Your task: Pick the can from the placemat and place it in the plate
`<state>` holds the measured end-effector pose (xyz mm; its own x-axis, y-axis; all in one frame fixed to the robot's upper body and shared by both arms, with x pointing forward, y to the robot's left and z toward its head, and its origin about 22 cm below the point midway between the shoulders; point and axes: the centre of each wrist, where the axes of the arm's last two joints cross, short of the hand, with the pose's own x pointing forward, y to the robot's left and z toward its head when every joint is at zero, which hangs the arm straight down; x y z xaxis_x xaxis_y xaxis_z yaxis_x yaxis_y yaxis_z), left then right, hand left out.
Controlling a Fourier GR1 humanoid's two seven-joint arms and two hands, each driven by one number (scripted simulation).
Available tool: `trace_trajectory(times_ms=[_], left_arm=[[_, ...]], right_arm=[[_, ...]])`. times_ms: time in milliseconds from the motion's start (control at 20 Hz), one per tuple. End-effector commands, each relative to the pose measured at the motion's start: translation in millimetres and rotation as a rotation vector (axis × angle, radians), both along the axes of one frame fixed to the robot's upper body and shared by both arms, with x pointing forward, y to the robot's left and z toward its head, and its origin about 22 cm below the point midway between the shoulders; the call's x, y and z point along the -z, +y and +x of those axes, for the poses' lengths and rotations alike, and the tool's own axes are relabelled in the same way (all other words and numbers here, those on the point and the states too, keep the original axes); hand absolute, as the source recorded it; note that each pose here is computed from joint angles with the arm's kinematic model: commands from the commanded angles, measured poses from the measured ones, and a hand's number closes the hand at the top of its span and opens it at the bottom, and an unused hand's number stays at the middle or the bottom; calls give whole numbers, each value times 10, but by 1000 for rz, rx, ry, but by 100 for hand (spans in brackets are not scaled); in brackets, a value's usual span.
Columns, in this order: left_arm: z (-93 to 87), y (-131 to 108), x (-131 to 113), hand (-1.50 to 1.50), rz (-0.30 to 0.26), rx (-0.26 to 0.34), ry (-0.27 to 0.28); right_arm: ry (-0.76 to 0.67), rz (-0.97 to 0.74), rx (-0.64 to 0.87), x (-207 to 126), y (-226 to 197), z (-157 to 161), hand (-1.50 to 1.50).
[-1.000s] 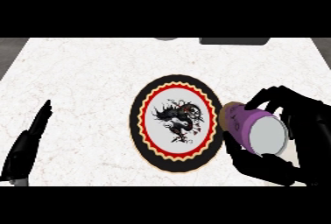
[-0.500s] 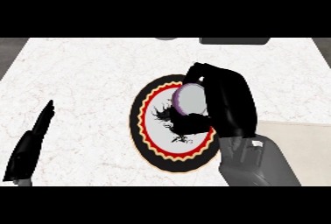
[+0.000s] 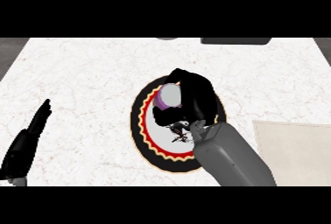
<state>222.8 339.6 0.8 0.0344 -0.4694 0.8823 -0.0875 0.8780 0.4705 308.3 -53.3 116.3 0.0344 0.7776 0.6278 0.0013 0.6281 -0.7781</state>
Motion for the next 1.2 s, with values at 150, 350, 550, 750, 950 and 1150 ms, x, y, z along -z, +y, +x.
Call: trace_trajectory(times_ms=[150,350,550,750,950,1150], left_arm=[[-60,37,72,0,11,-25,-5],[-80,-61,-132,0,1,-3,18],[-45,-35,30,0,-11,-31,23],[-104,-111,31,0,-15,-36,5],[-217,85,6,0,14,-42,-7],[-60,-38,32,0,-9,-37,3]], right_arm=[[64,65,95,506,86,164,-150],[-73,162,116,283,105,302,-150],[-205,330,178,203,-2,115,-150],[-251,400,296,12,-293,78,-150],[-308,532,360,173,-743,-80,-150],[-377,615,325,69,-1234,-324,-150]])
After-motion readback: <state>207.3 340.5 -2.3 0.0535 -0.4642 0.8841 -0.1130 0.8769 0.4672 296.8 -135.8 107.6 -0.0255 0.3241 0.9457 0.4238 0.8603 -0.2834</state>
